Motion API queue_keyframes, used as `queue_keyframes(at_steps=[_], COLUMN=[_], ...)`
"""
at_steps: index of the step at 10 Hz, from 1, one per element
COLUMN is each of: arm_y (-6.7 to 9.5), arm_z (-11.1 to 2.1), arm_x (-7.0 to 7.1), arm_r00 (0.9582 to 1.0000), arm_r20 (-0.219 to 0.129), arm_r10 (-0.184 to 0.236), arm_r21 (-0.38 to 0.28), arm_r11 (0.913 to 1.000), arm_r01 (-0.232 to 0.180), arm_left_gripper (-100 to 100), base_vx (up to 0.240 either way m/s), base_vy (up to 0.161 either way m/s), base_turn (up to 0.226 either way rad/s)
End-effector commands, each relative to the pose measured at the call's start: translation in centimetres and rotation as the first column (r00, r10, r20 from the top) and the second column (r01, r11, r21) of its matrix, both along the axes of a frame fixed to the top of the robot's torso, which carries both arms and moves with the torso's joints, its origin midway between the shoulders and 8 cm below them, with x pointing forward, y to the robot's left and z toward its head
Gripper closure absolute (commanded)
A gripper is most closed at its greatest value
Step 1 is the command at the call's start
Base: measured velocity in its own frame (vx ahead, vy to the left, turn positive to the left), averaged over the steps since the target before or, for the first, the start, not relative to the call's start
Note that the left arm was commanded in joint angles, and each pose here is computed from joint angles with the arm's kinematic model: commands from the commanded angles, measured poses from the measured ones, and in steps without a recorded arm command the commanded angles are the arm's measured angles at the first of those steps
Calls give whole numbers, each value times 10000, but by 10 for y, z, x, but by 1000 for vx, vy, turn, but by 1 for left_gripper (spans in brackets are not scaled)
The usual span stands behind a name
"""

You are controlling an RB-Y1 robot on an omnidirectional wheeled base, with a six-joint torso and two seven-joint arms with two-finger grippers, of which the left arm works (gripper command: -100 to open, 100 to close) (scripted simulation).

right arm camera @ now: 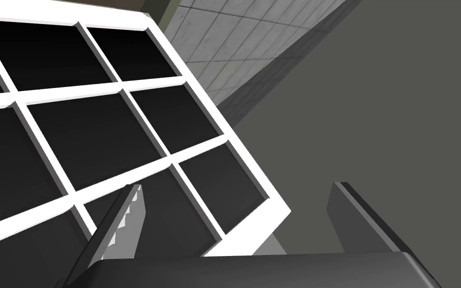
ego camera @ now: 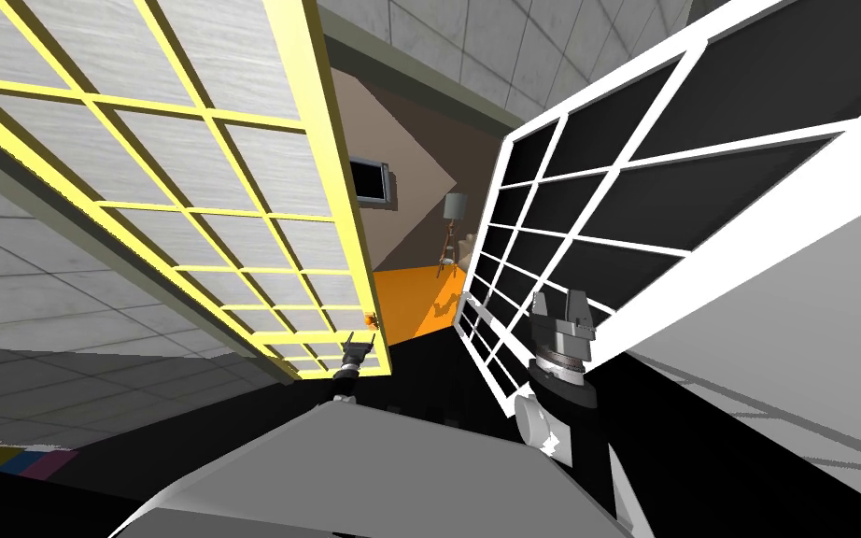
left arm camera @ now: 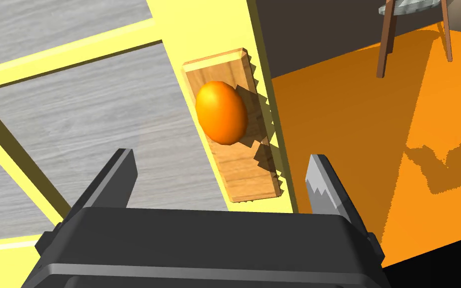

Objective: Pull the door open

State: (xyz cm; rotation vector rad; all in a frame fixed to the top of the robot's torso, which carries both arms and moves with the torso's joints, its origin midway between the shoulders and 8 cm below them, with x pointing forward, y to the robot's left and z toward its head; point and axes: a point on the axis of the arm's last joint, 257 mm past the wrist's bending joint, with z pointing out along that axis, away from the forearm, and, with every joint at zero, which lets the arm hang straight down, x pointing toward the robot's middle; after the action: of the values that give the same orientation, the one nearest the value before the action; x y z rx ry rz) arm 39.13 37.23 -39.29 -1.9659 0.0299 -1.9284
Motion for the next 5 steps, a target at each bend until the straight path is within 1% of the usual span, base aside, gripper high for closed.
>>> queue_keyframes(at_steps=[1, 2, 3, 5], arm_y=[-1, -1, -1, -2], arm_z=[-1, -2, -2, -3], arm_x=[-1, -1, -1, -2], arm_r00=[9999, 9998, 9998, 9993], arm_r20=[124, 189, 212, 360], arm_r10=[24, 48, 48, 101], arm_r21=[-603, -956, -1043, -1796], arm_r11=[9982, 9954, 9945, 9837], arm_r01=[-16, -29, -26, -35], arm_left_gripper=[-100, -100, -100, -100], base_vx=[-45, -69, -49, -45], base_vy=[20, 27, 17, 17], base_turn=[-51, -85, -24, -42])
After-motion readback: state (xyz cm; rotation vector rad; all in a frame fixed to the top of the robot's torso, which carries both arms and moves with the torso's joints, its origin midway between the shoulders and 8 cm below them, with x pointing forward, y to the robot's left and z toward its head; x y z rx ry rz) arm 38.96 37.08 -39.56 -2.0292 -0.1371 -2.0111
